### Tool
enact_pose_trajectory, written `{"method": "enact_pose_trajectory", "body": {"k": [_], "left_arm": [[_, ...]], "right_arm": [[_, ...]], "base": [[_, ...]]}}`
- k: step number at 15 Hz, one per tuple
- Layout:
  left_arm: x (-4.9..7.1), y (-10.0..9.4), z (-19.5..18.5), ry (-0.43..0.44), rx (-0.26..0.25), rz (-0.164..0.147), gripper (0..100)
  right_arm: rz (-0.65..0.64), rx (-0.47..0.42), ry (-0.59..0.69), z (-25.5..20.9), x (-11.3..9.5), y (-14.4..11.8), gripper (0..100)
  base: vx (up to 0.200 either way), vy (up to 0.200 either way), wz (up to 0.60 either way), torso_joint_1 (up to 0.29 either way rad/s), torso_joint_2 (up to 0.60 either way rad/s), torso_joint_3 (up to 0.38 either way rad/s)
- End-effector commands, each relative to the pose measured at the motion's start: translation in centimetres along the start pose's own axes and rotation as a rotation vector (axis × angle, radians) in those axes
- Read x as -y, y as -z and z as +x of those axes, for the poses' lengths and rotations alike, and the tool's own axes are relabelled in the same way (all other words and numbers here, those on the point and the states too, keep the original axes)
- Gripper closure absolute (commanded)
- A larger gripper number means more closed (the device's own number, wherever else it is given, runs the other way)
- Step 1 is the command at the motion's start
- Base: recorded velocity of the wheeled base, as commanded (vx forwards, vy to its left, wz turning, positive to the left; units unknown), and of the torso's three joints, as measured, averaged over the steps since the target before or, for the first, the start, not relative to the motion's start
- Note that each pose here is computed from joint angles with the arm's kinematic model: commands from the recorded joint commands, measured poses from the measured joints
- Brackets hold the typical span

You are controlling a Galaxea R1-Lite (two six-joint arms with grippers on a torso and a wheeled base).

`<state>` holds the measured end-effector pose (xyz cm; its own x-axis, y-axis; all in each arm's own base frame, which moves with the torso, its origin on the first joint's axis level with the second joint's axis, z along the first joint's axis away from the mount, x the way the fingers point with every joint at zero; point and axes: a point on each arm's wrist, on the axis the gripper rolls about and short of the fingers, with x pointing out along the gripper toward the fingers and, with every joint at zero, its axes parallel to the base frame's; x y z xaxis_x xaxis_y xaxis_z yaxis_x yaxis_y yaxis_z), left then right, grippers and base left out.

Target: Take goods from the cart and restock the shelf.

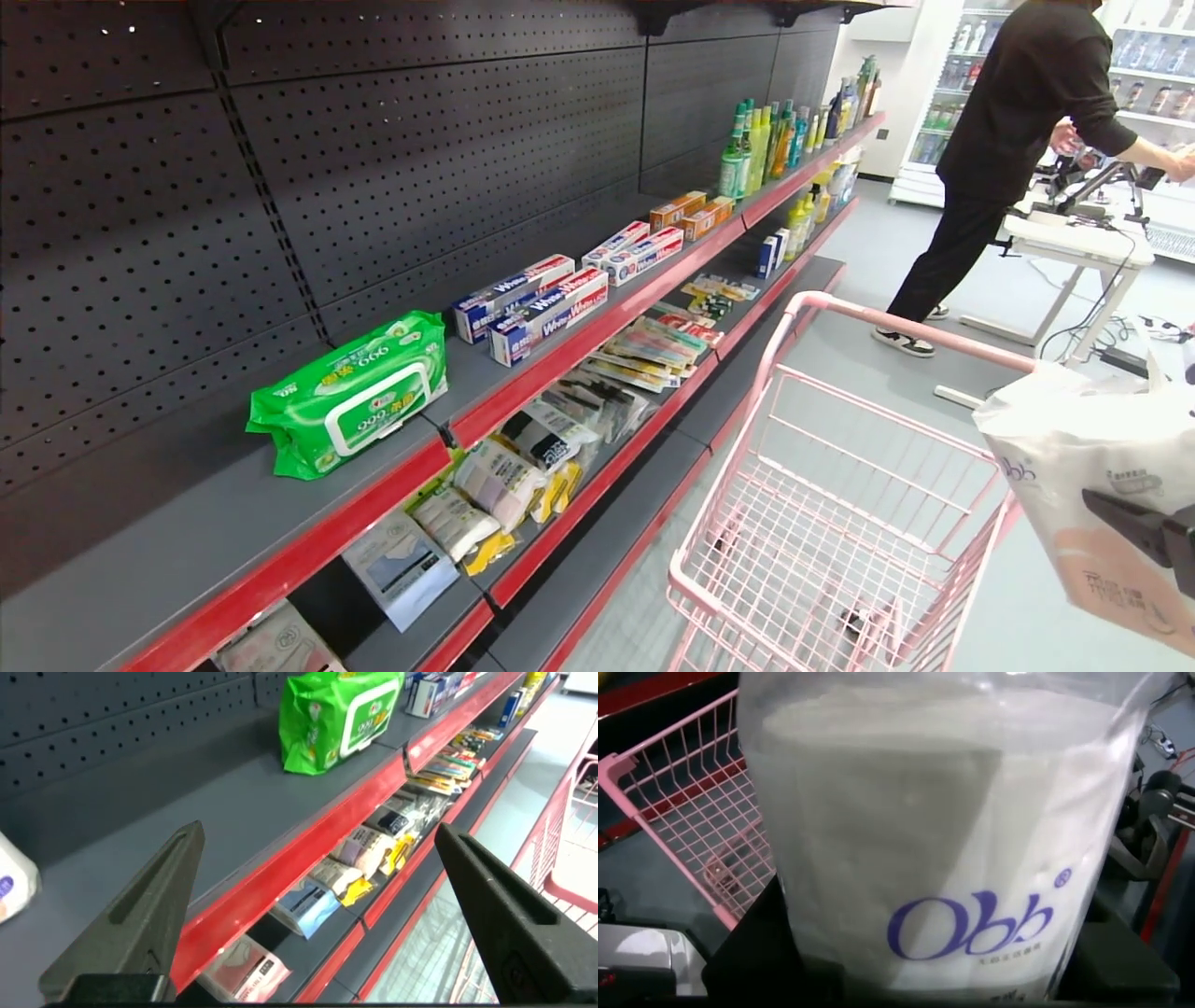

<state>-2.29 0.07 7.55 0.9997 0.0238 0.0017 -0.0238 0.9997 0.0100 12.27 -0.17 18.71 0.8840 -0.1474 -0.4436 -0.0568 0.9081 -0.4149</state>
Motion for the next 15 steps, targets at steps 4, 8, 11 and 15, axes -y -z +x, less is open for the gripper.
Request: {"method": "enact_pose_trajectory", "body": {"k": [4,8,11,15], "left_arm": [[0.0,-0.01,0.01,-0.001,0.0,-0.001,0],[0.0,-0.01,0.01,-0.001,0.0,0.001,0],[0.0,-0.01,0.01,-0.001,0.0,-0.001,0],[0.0,-0.01,0.01,-0.001,0.0,-0.001,0]], "right_arm": [[-0.003,-0.017,-0.008,0.55,-0.06,-0.07,100],[-0.004,-0.024,-0.011,0.72,-0.09,-0.06,100],[-0.005,-0.027,-0.01,0.85,-0.09,-0.1,100],[-0.004,-0.022,-0.008,1.12,0.11,-0.7,100]], "base": [[0.0,0.0,0.0,0.174,-0.35,-0.181],[0.0,0.0,0.0,0.138,-0.28,-0.149],[0.0,0.0,0.0,0.102,-0.21,-0.11],[0.0,0.0,0.0,0.09,-0.18,-0.096]]}}
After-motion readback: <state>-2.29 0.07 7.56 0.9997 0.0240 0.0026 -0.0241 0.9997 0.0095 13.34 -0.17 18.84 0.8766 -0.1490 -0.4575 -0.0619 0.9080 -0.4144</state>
